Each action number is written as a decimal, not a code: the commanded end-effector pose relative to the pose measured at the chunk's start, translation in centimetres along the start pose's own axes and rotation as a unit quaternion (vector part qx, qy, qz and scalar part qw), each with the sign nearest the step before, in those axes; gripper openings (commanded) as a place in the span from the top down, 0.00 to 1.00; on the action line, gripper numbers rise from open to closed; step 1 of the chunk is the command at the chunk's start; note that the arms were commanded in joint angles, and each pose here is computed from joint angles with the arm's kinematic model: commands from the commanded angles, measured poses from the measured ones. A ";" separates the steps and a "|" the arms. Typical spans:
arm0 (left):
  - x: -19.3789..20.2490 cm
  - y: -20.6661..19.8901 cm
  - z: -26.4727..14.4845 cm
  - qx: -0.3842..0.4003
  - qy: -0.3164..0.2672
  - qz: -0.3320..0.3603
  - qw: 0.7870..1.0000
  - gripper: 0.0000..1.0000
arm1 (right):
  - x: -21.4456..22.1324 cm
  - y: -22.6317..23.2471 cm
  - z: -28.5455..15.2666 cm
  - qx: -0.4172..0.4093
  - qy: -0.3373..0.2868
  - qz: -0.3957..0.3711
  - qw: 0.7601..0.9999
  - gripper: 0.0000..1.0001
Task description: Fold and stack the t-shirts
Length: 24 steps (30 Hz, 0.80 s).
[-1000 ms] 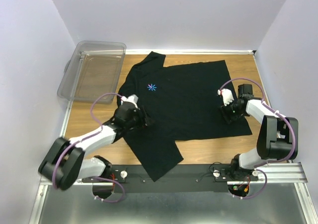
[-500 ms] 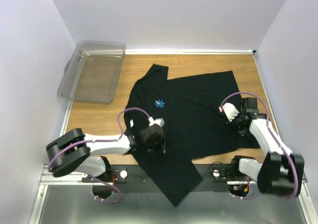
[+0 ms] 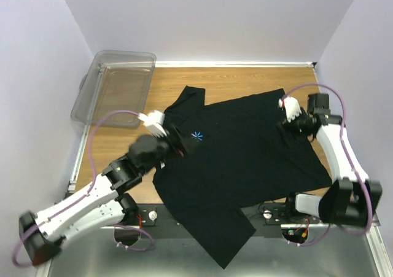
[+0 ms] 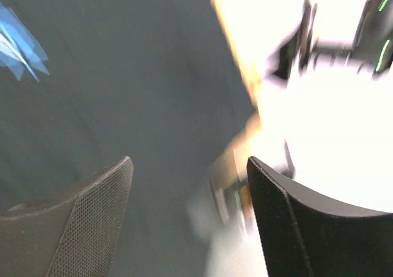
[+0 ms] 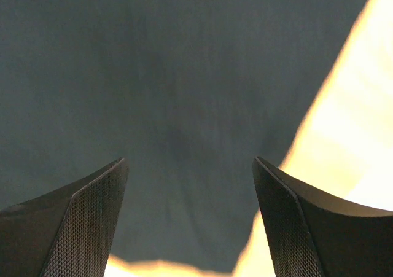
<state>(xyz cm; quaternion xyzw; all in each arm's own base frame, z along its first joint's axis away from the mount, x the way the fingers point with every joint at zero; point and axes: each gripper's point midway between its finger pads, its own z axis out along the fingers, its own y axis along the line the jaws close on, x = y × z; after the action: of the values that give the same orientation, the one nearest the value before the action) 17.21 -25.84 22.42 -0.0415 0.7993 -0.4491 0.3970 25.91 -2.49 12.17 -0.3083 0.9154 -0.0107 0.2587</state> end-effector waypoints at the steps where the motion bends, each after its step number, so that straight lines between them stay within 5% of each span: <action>1: -9.6 4.9 1.9 -0.061 -0.129 0.155 0.978 0.16 | -8.5 0.8 3.2 -0.132 -0.131 0.087 0.979 0.11; 5: -18.6 6.5 7.2 -0.108 -0.144 0.272 0.945 0.16 | -14.2 0.2 4.4 -0.223 -0.204 0.095 0.948 0.23; 6: -18.0 9.8 10.7 -0.142 -0.095 0.287 0.943 0.16 | -15.0 -0.2 4.7 -0.227 -0.212 0.094 0.946 0.25; 11: -22.4 14.4 19.6 -0.204 -0.030 0.349 0.914 0.19 | -17.2 -5.6 8.3 -0.156 -0.210 0.121 0.958 0.25; 16: -22.8 19.3 23.9 -0.257 0.035 0.414 0.873 0.28 | -16.8 -7.0 9.9 -0.154 -0.203 0.140 0.957 0.25; 24: -21.8 23.6 27.9 -0.279 0.095 0.445 0.846 0.41 | -15.6 -6.7 10.9 -0.167 -0.196 0.154 0.954 0.25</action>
<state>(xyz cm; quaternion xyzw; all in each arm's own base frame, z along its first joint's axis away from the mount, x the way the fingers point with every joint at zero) 56.78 -22.58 10.68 0.2226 0.8542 -0.0244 0.4694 45.04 2.49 11.31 -0.2037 0.8779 0.2277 0.3688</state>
